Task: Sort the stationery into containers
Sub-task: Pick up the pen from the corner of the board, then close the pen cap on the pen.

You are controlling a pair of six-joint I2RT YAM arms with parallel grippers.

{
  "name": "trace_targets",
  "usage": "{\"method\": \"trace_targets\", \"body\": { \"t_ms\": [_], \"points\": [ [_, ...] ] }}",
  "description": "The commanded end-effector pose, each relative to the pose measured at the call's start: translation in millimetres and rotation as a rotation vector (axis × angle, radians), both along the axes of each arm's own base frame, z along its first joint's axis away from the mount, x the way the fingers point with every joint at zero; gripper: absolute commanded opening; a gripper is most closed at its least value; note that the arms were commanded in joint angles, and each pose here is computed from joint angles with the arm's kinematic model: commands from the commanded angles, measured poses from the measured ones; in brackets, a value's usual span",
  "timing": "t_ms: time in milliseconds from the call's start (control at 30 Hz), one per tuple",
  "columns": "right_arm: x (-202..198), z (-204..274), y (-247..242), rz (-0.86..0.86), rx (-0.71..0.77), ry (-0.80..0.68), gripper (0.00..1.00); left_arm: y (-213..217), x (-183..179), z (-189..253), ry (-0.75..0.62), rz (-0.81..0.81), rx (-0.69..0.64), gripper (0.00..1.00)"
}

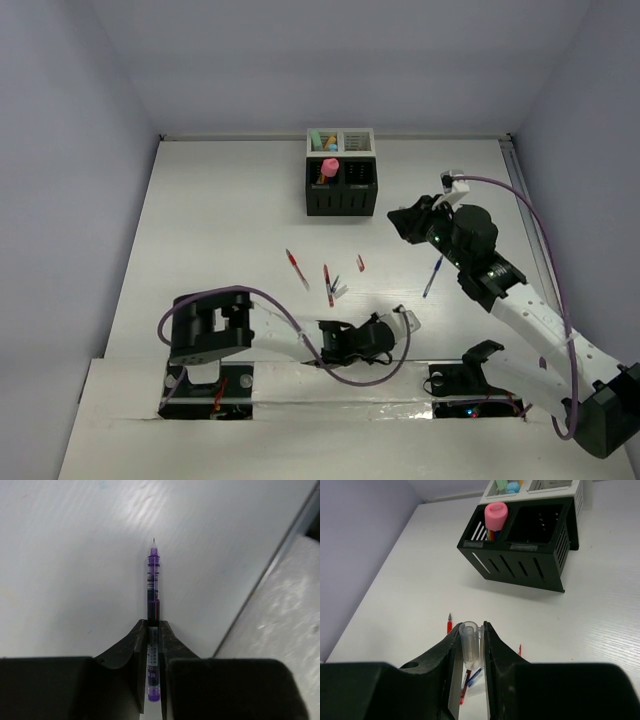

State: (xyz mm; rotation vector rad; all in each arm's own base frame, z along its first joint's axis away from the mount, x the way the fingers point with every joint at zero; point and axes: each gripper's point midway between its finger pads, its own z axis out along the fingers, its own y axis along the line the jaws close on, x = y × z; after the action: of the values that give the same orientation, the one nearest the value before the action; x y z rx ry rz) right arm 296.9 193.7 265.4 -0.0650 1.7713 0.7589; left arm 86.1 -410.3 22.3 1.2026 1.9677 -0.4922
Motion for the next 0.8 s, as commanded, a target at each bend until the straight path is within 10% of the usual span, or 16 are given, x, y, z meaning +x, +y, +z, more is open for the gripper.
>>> {"method": "trace_targets", "body": {
  "t_ms": [0,267,767],
  "points": [
    [-1,24,-7,-0.022,0.011,-0.060,0.00,29,39,33,-0.023,0.154,-0.085,0.00],
    [-21,55,25,0.178,0.148,-0.121,0.00,83,117,191,0.049,0.319,-0.800,0.00],
    [-13,88,73,0.322,0.358,-0.201,0.00,85,107,237,0.124,0.119,-1.040,0.00]
  ]
}}
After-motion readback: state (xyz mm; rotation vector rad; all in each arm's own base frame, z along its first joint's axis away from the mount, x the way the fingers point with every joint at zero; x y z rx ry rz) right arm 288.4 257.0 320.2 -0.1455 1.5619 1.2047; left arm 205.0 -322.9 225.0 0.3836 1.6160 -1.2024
